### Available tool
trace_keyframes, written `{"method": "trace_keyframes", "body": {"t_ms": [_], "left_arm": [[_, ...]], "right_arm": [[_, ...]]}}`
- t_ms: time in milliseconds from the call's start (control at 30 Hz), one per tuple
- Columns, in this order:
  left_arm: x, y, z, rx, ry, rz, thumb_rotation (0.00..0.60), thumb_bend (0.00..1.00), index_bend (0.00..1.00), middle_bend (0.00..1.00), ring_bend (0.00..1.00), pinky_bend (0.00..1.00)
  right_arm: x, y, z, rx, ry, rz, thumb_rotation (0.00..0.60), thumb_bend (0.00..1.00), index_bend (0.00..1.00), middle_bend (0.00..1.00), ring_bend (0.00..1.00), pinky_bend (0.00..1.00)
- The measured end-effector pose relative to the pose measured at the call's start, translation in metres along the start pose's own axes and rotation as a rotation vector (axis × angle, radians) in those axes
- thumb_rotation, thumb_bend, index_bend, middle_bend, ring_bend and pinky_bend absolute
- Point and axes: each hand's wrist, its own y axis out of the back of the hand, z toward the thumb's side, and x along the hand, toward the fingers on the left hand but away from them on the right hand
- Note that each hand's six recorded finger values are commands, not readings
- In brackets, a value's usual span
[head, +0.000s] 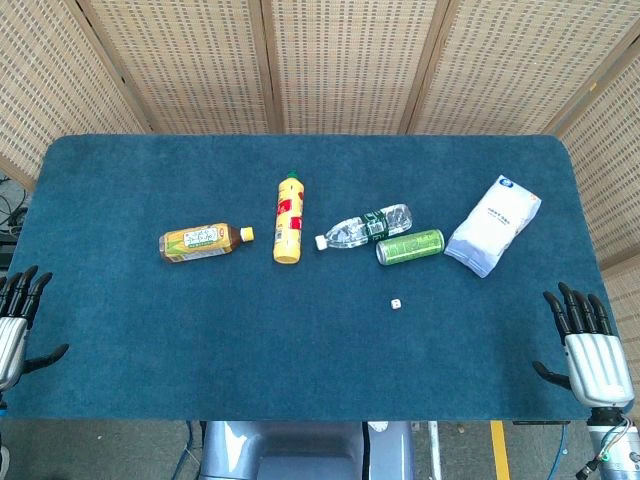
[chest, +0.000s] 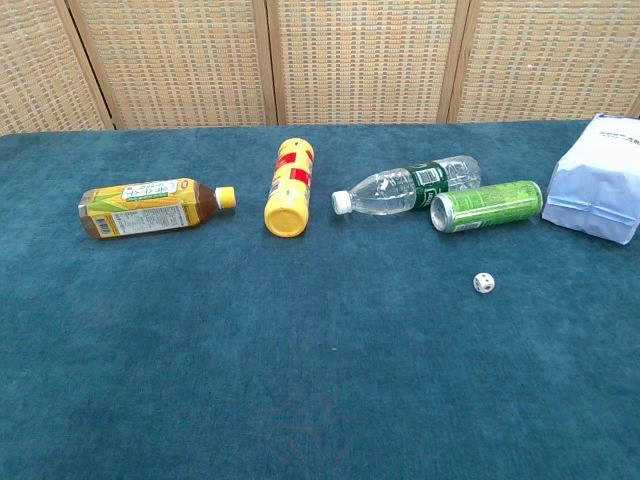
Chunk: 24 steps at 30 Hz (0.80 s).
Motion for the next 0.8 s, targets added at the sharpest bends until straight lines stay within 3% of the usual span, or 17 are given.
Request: {"method": "trace_keyframes", "body": {"t_ms": [800], "left_arm": [[-0.0096, 0.0049, 0.0012, -0.001, 0.005, 0.014, 0.600, 0.13, 0.00, 0.00, 0.00, 0.00]], "right_arm": [[-0.0008, -0.0013, 0.0030, 0.002, 0.009, 0.002, 0.600, 0.13, 0.05, 0.00, 0.00, 0.00]]}}
